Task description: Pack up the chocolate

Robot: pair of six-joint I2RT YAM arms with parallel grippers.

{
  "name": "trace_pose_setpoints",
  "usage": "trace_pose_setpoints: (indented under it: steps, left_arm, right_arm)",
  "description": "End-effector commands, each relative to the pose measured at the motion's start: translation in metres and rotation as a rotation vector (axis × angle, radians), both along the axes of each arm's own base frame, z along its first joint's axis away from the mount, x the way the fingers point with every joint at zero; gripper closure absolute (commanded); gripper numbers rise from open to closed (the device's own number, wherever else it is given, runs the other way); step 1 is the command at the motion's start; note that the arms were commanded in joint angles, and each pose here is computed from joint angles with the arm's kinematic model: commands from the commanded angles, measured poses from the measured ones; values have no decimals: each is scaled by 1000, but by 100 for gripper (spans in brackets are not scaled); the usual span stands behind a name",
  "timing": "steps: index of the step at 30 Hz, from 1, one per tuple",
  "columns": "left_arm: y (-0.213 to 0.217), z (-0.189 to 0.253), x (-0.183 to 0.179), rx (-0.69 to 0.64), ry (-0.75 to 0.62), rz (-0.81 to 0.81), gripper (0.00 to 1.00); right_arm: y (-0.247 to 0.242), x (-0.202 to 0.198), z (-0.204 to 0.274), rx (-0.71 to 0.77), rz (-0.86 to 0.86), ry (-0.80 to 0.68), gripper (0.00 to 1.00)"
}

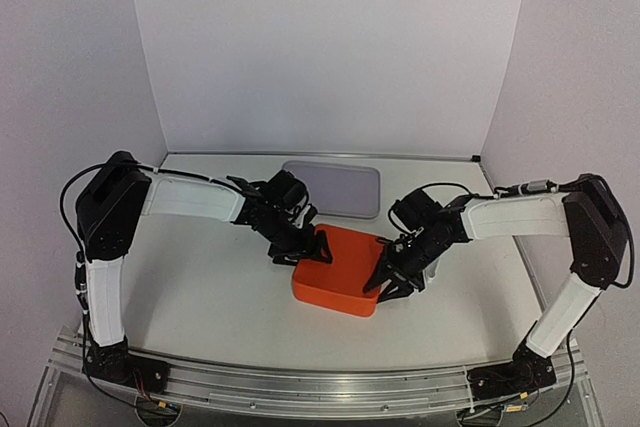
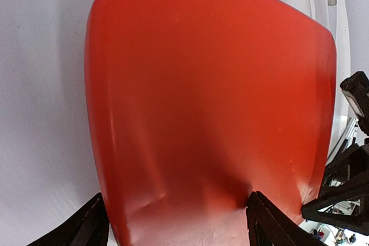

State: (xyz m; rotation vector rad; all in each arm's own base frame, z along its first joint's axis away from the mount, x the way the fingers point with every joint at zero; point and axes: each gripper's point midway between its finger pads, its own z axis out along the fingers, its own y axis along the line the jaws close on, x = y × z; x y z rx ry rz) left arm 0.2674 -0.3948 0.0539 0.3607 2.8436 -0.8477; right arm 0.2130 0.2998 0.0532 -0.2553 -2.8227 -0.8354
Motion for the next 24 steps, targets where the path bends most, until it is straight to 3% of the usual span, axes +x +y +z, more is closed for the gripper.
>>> trace_pose_setpoints:
  steps: [1, 11, 18, 24]
  left_arm:
    - [18, -22, -51, 124, 94, -33, 21]
    - [25, 19, -29, 40, -23, 63, 19]
    - [23, 44, 27, -82, -127, 120, 18]
    - [18, 47, 56, -97, -180, 82, 18]
  right_arm:
    - [-23, 52, -35, -216, -14, -243, 63]
    - [-16, 91, -22, -230, 49, -332, 63]
    - [3, 79, -9, -118, 46, -270, 63]
    - [17, 66, 2, -55, 92, -277, 63]
